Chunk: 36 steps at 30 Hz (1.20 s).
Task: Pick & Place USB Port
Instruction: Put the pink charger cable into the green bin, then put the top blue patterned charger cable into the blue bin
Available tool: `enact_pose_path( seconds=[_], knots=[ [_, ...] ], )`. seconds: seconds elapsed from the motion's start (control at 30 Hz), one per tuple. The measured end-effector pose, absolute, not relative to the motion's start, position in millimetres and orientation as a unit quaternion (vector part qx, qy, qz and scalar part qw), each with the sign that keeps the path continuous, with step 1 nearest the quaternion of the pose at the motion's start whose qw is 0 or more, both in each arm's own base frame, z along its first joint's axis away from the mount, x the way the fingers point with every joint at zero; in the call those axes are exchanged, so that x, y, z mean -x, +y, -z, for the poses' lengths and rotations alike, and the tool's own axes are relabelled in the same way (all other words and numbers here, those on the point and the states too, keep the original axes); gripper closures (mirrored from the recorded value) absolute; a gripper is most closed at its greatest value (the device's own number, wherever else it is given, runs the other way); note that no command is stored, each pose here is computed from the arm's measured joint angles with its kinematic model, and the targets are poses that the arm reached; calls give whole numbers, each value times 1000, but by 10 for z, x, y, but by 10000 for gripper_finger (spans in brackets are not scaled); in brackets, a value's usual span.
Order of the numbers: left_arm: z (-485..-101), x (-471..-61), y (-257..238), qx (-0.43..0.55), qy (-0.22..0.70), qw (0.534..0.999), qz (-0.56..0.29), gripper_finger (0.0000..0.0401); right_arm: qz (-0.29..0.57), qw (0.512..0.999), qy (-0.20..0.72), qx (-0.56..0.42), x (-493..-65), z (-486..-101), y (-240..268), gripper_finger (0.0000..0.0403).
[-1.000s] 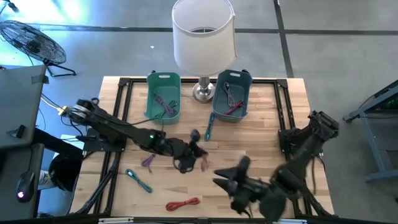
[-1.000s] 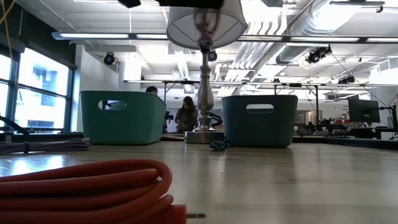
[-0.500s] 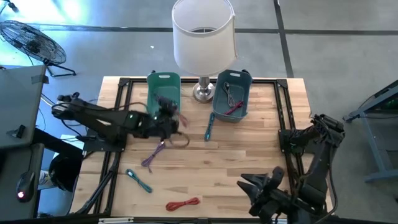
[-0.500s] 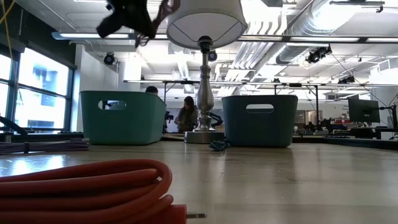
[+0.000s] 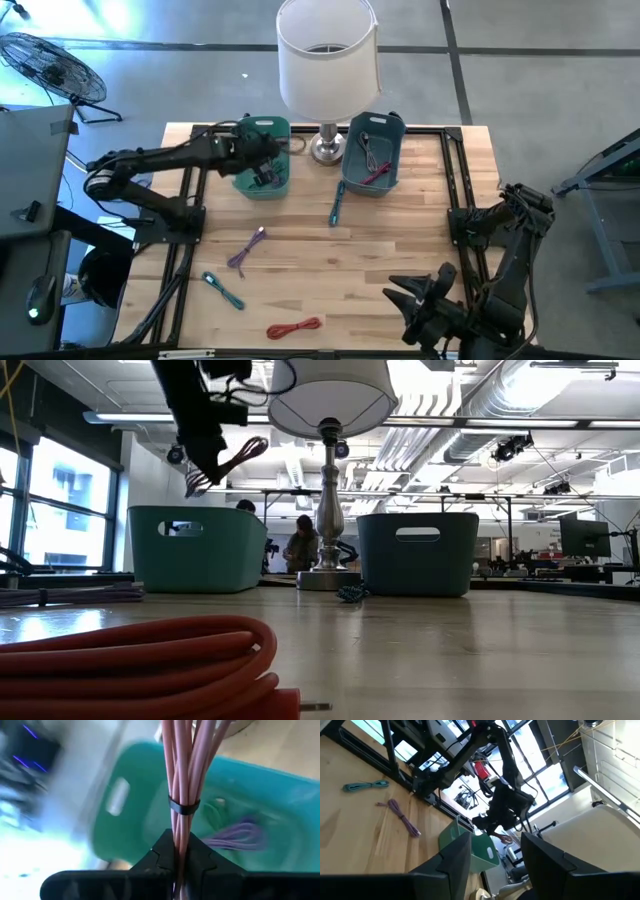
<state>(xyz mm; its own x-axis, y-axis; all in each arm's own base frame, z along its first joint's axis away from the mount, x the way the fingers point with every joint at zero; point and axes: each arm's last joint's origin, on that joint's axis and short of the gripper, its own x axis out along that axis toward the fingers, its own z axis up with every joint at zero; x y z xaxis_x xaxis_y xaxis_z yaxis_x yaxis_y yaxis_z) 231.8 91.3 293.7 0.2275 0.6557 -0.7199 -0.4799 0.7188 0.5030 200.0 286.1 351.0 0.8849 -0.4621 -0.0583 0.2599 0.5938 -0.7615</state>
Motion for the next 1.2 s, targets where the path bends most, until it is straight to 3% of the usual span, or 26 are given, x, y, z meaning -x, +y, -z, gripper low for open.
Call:
enact_pose_path(
  seconds=[0.13,0.3,0.57,0.73,1.2],
  knots=[
    [-2886,-2245,1074,33,504,793,-340,393,201,886,130,397,-1986,-3482,2837,238],
    [-2750,-2272,1174,86,529,778,-328,393,203,887,131,393,-1964,-3453,2801,238],
    [-2521,-2381,1240,97,574,749,-315,378,184,893,147,383,-1954,-3425,2787,238],
    [-2506,-2393,1251,93,575,748,-319,357,173,896,155,378,-1955,-3416,2788,238],
    [-2549,-2363,1239,39,591,753,-286,351,165,902,172,360,-1927,-3375,2745,238]
  ],
)
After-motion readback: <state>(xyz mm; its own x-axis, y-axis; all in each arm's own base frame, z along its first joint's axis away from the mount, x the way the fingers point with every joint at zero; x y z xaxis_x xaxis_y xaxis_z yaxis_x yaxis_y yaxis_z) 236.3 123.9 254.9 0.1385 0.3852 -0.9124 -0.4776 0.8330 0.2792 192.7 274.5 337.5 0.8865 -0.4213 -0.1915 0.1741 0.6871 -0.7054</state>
